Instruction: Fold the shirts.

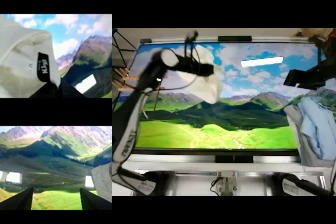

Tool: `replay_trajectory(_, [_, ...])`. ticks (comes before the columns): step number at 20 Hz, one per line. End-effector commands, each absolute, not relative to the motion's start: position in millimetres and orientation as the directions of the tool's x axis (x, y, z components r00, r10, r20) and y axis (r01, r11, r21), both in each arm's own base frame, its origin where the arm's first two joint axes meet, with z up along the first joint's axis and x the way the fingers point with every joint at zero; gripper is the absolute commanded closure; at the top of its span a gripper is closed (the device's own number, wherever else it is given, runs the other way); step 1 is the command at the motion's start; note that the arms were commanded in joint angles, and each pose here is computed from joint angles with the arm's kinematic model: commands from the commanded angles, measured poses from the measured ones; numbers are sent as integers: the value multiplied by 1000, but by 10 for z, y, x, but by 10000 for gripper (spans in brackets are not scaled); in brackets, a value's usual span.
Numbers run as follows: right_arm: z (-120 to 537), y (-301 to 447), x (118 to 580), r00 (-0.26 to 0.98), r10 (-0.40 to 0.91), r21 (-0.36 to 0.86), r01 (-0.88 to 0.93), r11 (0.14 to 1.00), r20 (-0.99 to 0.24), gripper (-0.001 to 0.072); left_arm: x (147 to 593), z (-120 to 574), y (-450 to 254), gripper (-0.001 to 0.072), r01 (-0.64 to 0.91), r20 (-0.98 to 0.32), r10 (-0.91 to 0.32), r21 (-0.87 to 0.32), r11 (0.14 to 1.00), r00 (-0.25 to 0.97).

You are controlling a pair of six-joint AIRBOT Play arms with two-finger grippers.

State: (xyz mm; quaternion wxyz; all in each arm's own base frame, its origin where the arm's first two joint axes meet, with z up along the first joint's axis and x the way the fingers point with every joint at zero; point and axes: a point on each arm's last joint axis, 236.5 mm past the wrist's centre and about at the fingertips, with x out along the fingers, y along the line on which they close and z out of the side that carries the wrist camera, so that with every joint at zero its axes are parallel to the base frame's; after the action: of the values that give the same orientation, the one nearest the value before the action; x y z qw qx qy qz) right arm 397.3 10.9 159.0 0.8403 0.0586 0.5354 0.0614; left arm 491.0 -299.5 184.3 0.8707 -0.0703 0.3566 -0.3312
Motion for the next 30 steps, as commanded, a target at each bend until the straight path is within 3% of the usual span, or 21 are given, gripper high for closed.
replay_trajectory(1, [2255,9,3760,580,100,78,-64,995,-809,31,4156,3788,-3055,678,677,-222,-730,-276,683,646])
replay_trajectory(4, [3047,25,3391,762,75,37,-67,997,-644,31,3391,4583,-3278,678,777,-19,-806,-254,576,591])
replay_trajectory(6, [3452,31,3057,842,56,10,-60,998,-536,31,3069,4567,-3602,678,827,-20,-859,-262,498,511])
replay_trajectory(9, [3729,-5,2582,888,17,-21,-30,999,-460,31,2992,4041,-4141,678,846,-117,-892,-285,451,437])
replay_trajectory(12, [3498,-106,2258,826,-32,-38,13,999,-563,31,3235,3110,-4586,678,770,-286,-875,-419,481,391])
replay_trajectory(16, [2826,-44,2129,639,6,13,5,1000,-769,31,3346,1701,-5104,671,622,-500,-829,-572,534,252])
replay_trajectory(17, [2627,-28,2160,595,19,28,6,1000,-803,31,3270,1456,-5240,517,578,-515,-837,-631,518,187])
replay_trajectory(18, [2415,-22,2189,550,27,38,9,999,-835,31,3191,1293,-5322,168,532,-521,-844,-682,502,128])
replay_trajectory(19, [2180,-23,2215,501,32,45,13,999,-865,31,3155,1169,-5321,-7,499,-536,-840,-708,500,83])
replay_trajectory(22, [1417,23,2285,369,67,79,18,997,-927,31,3316,1091,-4796,2,523,-620,-784,-660,539,25])
replay_trajectory(24, [1011,146,2349,336,125,138,16,990,-934,30,3595,1068,-4083,3,499,-715,-698,-592,633,38])
replay_trajectory(26, [739,315,2442,345,199,218,17,976,-917,30,3800,956,-3284,114,451,-825,-562,-483,750,52])
replay_trajectory(28, [579,403,2568,385,238,267,25,963,-892,31,3833,796,-2733,115,403,-898,-440,-396,825,19])
replay_trajectory(30, [438,423,2691,393,242,270,18,963,-887,31,3804,623,-2615,114,381,-911,-412,-386,840,-14])
